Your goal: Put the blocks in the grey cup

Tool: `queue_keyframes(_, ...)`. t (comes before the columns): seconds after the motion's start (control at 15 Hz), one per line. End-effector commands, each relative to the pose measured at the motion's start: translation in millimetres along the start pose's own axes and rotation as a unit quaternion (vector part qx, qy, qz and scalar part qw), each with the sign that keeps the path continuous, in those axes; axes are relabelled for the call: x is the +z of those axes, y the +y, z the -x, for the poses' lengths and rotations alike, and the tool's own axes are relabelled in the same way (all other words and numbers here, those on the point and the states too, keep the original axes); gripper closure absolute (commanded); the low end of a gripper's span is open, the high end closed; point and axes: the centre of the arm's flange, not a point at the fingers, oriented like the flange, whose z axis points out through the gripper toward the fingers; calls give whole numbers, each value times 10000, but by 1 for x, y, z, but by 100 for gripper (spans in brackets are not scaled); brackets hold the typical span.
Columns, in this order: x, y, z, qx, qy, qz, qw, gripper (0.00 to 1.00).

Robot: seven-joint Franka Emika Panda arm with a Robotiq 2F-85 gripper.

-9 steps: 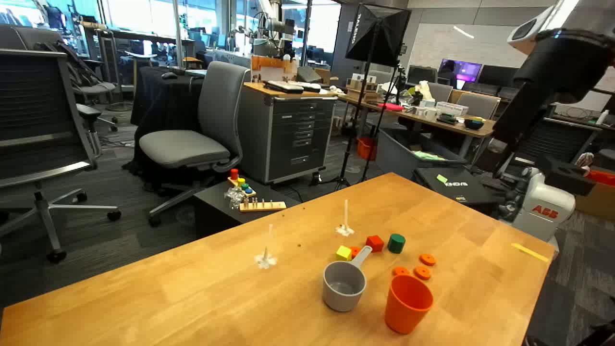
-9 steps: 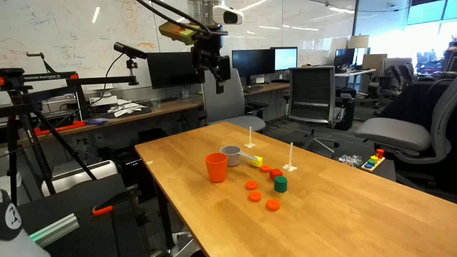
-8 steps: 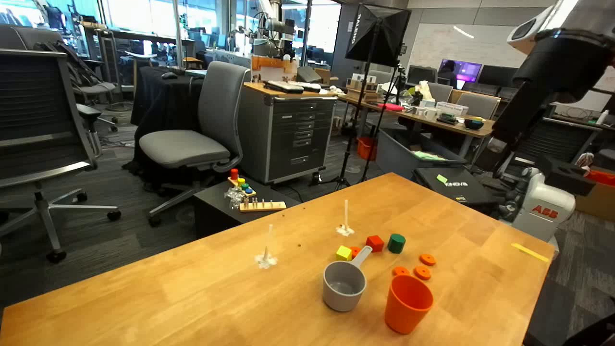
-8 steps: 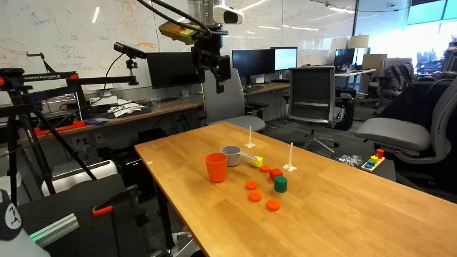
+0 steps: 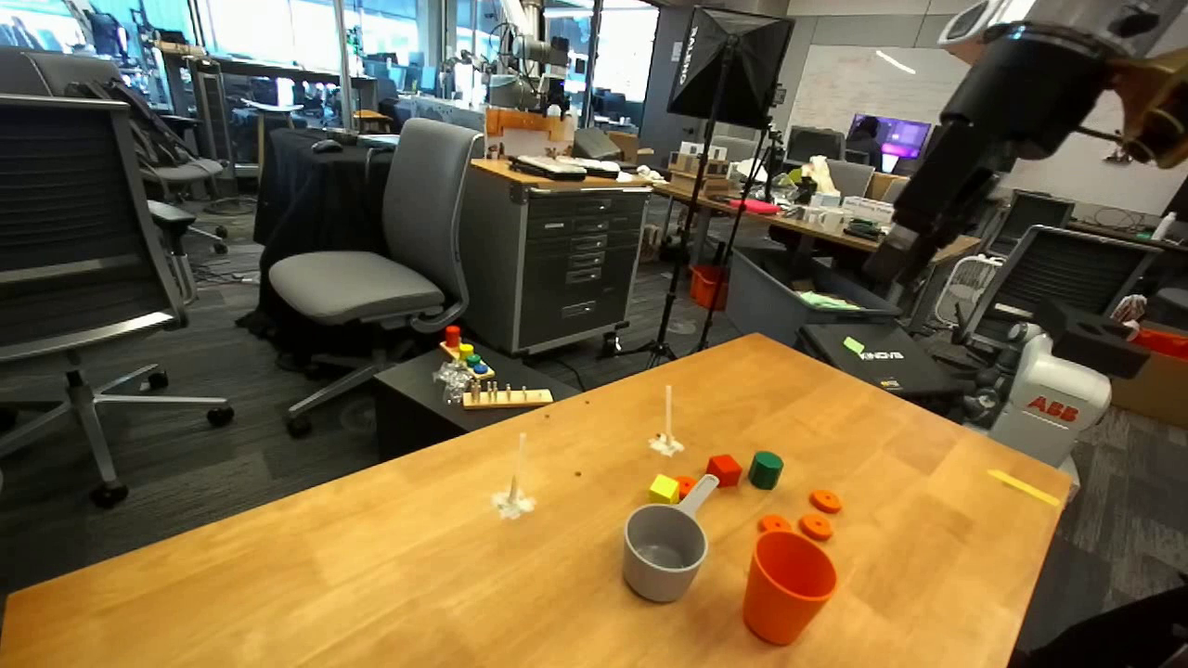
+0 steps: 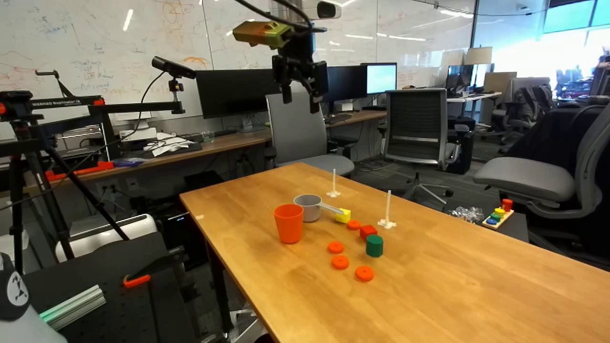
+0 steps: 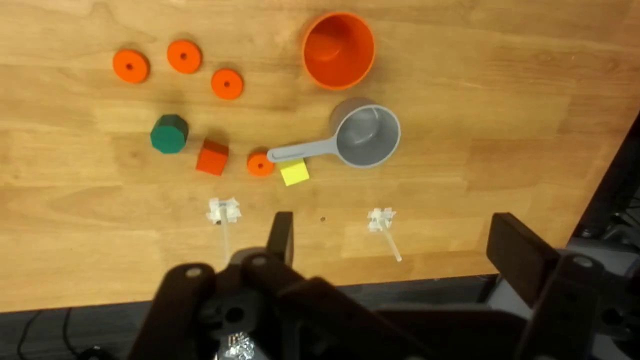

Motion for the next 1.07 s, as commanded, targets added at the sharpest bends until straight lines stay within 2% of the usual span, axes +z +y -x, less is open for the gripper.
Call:
queue_keyframes(0.0,-2,1,-88,-33,92,185,9998,0)
queue_keyframes(0.2,21,6,-136,7,44,277,9996,0)
queue_keyframes(0.47,95,19,-176,155,-434,450,9979,0)
queue_keyframes(0.73,174,36,-200,231,-955,661,9930,0)
queue_keyframes(1.0,229,21,-207,13,-1382,750,9876,0)
